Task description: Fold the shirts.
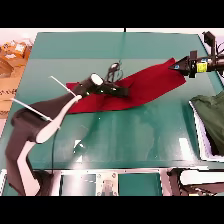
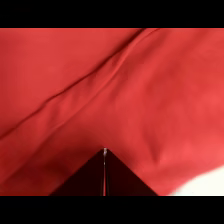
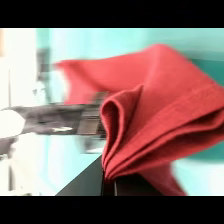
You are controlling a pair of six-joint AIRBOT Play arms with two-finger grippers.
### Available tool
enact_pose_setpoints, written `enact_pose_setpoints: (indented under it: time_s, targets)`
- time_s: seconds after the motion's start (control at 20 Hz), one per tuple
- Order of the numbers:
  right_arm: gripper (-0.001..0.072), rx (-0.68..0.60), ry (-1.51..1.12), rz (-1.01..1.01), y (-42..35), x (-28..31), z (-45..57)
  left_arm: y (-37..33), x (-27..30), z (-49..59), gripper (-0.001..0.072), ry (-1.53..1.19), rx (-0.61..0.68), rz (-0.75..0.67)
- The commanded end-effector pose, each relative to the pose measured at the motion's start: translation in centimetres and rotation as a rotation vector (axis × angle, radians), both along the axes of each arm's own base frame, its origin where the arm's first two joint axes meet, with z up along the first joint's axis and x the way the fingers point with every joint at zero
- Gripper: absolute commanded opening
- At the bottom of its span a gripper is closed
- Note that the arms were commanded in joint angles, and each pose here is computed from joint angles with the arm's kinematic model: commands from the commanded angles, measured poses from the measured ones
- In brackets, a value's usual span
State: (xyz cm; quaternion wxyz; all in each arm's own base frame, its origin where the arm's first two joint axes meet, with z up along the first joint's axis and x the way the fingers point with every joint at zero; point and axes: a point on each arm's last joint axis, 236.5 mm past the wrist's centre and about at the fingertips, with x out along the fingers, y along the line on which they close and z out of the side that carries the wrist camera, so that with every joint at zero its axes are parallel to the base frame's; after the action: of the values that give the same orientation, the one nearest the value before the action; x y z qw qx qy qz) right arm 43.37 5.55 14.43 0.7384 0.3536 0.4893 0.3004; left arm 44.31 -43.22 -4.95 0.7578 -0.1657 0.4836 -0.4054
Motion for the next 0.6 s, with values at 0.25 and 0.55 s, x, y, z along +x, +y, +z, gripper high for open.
enact_pose_setpoints:
  time_s: [0.25,0.55]
  targets:
    - [0.0014,0.051,-0.036,0.047,3.6,-1.6,3.7,-4.5,-3.9,0.0,0.0022,0.112,-0.04,-0.174]
    - [0.0014,0.069,-0.06,0.117,8.1,-1.8,4.3,7.9,0.9,6.0,0.002,0.185,0.149,-0.182]
